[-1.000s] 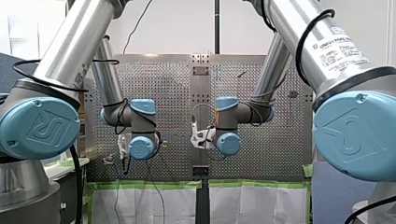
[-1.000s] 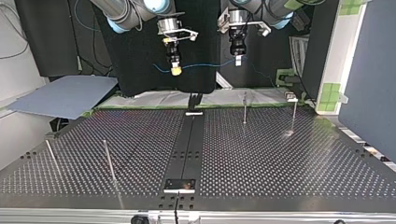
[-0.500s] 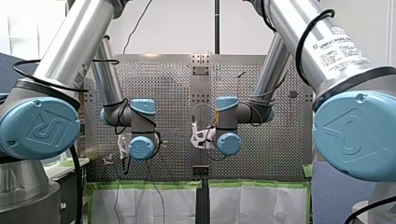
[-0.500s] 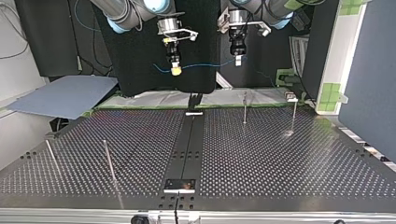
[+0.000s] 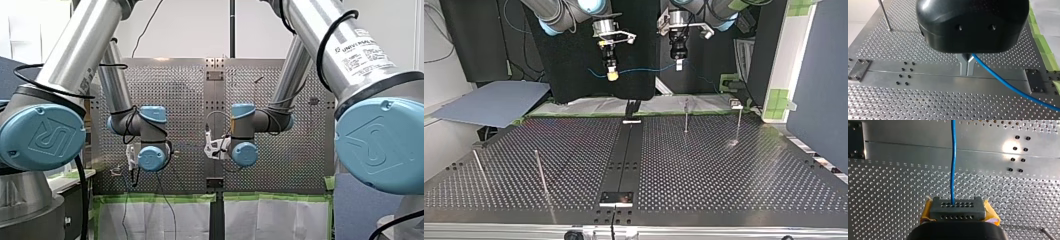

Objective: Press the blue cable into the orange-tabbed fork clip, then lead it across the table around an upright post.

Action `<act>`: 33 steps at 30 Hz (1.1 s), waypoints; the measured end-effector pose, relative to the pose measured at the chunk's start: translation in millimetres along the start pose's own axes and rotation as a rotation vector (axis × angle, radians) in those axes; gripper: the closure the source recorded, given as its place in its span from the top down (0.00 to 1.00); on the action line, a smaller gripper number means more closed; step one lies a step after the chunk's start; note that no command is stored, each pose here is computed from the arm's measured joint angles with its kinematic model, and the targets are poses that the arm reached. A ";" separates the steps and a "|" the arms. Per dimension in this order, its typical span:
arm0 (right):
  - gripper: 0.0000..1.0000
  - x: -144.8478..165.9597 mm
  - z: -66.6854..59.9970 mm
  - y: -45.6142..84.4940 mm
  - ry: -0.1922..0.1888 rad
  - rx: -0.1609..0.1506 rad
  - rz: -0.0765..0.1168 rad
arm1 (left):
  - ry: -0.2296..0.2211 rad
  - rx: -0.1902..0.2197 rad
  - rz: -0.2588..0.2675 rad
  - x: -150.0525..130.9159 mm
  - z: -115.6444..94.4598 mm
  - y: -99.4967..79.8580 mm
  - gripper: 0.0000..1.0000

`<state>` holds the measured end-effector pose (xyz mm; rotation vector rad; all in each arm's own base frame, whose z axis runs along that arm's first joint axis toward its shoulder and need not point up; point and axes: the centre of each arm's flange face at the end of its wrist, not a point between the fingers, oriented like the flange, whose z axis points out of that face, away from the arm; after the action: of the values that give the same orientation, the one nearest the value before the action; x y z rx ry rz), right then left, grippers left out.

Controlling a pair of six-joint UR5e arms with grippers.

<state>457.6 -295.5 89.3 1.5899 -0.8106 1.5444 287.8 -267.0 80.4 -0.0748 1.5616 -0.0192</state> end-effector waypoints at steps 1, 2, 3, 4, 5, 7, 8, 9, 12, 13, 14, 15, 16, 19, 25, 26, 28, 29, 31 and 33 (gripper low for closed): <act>0.00 0.0 0.0 0.0 0.000 0.000 0.000 | 0.000 0.000 0.000 0.0 0.0 0.0 0.00; 0.00 0.0 0.0 0.0 0.000 0.000 0.000 | 0.000 0.000 0.000 0.0 0.1 0.1 0.00; 0.00 0.0 0.0 -0.1 0.000 0.000 0.000 | -0.001 -0.002 0.000 -0.1 0.6 0.3 0.00; 0.00 0.0 -0.1 -0.2 0.000 0.000 0.000 | -0.001 -0.002 0.000 -0.2 0.9 0.4 0.00; 0.00 0.1 -0.1 -0.3 0.000 0.001 0.000 | 0.000 -0.003 0.001 0.0 1.1 0.6 0.00; 0.00 0.2 -0.2 -0.9 0.002 0.002 0.000 | 0.008 -0.003 0.008 0.9 0.7 1.3 0.00; 0.00 0.3 -0.3 -1.0 0.002 0.002 0.001 | 0.013 -0.003 0.012 1.4 0.2 1.6 0.00; 0.00 0.4 -0.3 -1.2 0.003 0.002 0.001 | 0.021 -0.003 0.018 2.2 -0.6 2.2 0.00; 0.00 0.4 -0.4 -1.4 0.003 0.002 0.001 | 0.038 -0.004 0.029 3.8 -2.2 3.4 0.00; 0.00 0.5 -0.4 -1.4 0.003 0.002 0.001 | 0.041 -0.004 0.031 4.0 -2.5 3.6 0.00; 0.00 0.4 -0.4 -1.4 0.003 0.002 0.001 | 0.043 -0.004 0.033 4.2 -2.7 3.8 0.00; 0.00 0.5 -0.4 -1.5 0.003 0.003 0.001 | 0.045 -0.004 0.034 4.4 -2.8 3.9 0.00; 0.00 0.5 -0.4 -1.5 0.003 0.003 0.001 | 0.046 -0.004 0.035 4.5 -2.9 4.0 0.00; 0.00 0.4 -0.4 -1.5 0.003 0.003 0.001 | 0.047 -0.004 0.035 4.6 -3.0 4.1 0.00; 0.00 0.4 -0.4 -1.5 0.003 0.003 0.001 | 0.047 -0.004 0.036 4.6 -3.1 4.1 0.00; 0.00 0.5 -0.4 -1.5 0.003 0.003 0.001 | 0.047 -0.004 0.036 4.6 -3.1 4.1 0.00; 0.00 0.5 -0.4 -1.5 0.003 0.003 0.001 | 0.047 -0.004 0.036 4.6 -3.1 4.1 0.00; 0.00 0.4 -0.3 -1.4 0.003 0.002 0.001 | 0.047 -0.004 0.036 4.6 -3.1 4.1 0.00; 0.00 -2.1 1.6 1.1 -0.004 -0.008 -0.001 | 0.047 -0.004 0.036 4.6 -3.1 4.1 0.00; 0.00 -8.8 3.3 5.5 -0.019 -0.026 -0.005 | 0.047 -0.004 0.036 4.6 -3.1 4.1 0.00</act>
<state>454.0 -301.8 81.1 1.5886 -0.8338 1.5114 284.7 -263.3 75.5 -0.0500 1.6101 0.0103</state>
